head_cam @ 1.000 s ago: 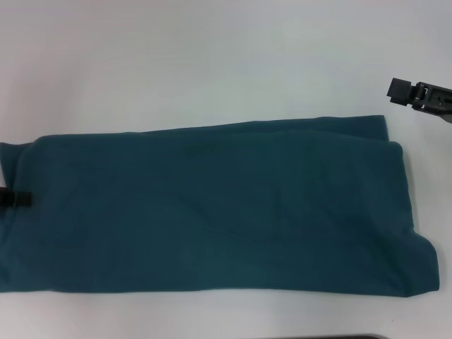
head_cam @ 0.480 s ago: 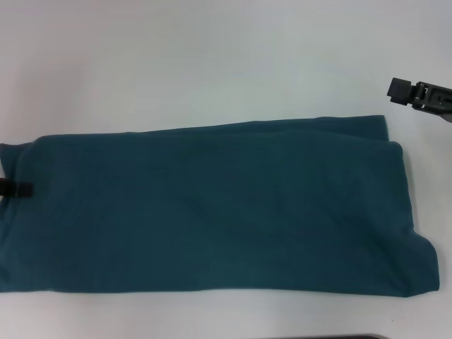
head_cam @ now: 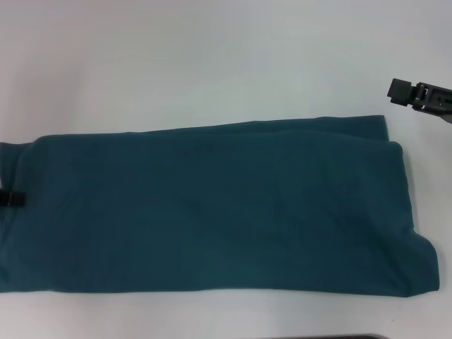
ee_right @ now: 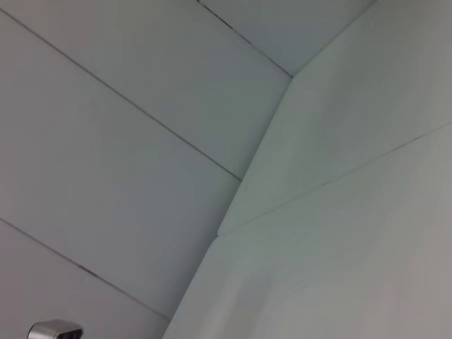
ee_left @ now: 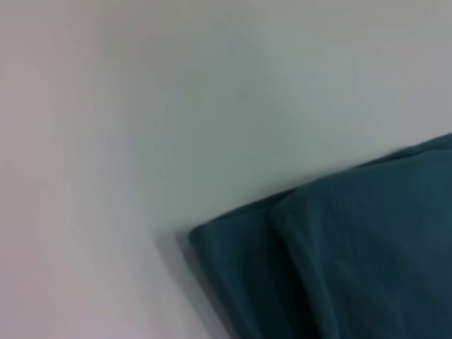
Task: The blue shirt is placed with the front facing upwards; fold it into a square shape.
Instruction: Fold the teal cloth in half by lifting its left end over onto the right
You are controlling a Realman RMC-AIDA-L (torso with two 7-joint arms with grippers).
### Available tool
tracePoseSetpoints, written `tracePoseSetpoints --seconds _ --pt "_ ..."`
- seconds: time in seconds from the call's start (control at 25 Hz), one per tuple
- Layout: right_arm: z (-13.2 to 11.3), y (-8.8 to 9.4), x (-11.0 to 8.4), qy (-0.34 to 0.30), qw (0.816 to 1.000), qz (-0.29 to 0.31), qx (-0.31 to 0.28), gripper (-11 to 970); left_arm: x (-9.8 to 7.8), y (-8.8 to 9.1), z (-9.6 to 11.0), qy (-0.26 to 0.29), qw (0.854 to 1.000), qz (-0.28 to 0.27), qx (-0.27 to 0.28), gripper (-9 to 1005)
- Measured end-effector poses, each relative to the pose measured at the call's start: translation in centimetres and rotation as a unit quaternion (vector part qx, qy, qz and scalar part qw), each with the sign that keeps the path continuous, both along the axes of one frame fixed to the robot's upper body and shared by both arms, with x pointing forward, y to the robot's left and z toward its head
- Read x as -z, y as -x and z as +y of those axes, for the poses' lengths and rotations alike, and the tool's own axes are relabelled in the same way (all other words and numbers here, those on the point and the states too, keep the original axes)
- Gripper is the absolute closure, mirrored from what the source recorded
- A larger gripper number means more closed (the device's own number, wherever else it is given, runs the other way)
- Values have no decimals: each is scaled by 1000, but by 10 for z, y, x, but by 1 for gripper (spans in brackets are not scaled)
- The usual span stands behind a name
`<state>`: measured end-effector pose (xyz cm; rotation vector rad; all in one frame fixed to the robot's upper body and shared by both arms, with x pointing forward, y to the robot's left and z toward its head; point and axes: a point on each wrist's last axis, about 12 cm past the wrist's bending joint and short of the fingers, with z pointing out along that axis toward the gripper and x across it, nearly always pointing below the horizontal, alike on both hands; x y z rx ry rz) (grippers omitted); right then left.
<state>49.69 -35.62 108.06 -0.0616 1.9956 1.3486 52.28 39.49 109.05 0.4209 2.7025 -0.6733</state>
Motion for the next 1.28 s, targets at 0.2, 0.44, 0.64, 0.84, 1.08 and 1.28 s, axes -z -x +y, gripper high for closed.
tracePoseSetpoints --seconds 0.2,0.44,0.64,0.84,1.08,1.28 --pt "0 0 0 -1 1000 0 0 286 0 1 -1 2 1000 4 3 406" --pt "0 0 0 0 1000 0 0 287 -2 -2 -4 5 1000 2 9 407" --pt "0 -1 0 1 1000 -1 0 289 -3 -4 -7 7 1000 1 14 407" --pt "0 -1 -1 1 1000 -1 0 293 -5 -5 -10 13 1000 2 20 406" --pt "0 -1 -1 1 1000 -1 0 297 -6 -7 -12 13 1000 0 24 406" --pt "0 0 0 1 1000 0 0 301 -6 -8 -11 10 1000 -1 23 407"
